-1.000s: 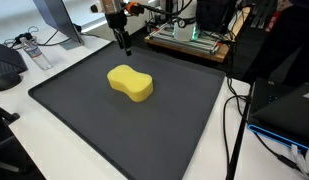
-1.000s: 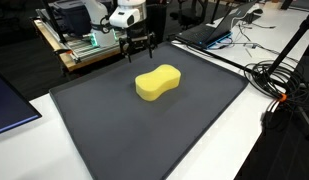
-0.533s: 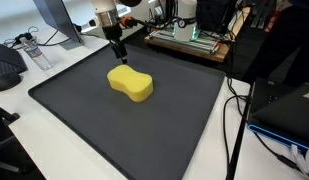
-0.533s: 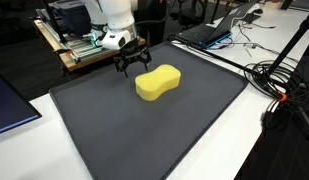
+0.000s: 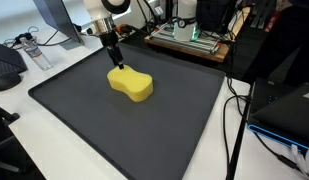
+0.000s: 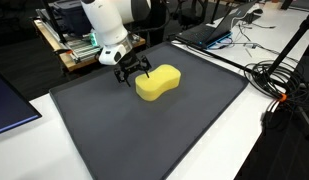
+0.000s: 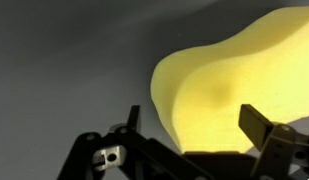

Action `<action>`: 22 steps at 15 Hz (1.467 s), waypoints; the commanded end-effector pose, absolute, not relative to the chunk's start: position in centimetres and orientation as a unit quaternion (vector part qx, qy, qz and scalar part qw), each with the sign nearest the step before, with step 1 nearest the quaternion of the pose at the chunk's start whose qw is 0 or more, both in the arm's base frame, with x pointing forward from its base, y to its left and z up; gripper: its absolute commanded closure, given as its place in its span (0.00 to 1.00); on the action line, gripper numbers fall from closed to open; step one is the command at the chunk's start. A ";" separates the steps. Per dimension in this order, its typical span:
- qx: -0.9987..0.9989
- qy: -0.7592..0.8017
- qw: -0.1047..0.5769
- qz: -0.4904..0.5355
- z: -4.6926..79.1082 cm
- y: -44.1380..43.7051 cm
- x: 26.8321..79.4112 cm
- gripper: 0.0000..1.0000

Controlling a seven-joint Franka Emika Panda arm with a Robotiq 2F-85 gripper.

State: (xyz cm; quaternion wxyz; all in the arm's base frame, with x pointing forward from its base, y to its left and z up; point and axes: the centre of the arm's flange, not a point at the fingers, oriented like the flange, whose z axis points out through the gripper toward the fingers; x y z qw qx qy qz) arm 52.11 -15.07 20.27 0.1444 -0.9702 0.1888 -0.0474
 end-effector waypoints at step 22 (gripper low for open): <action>-0.945 0.189 0.260 -0.057 17.0 -15.2 54.0 0.89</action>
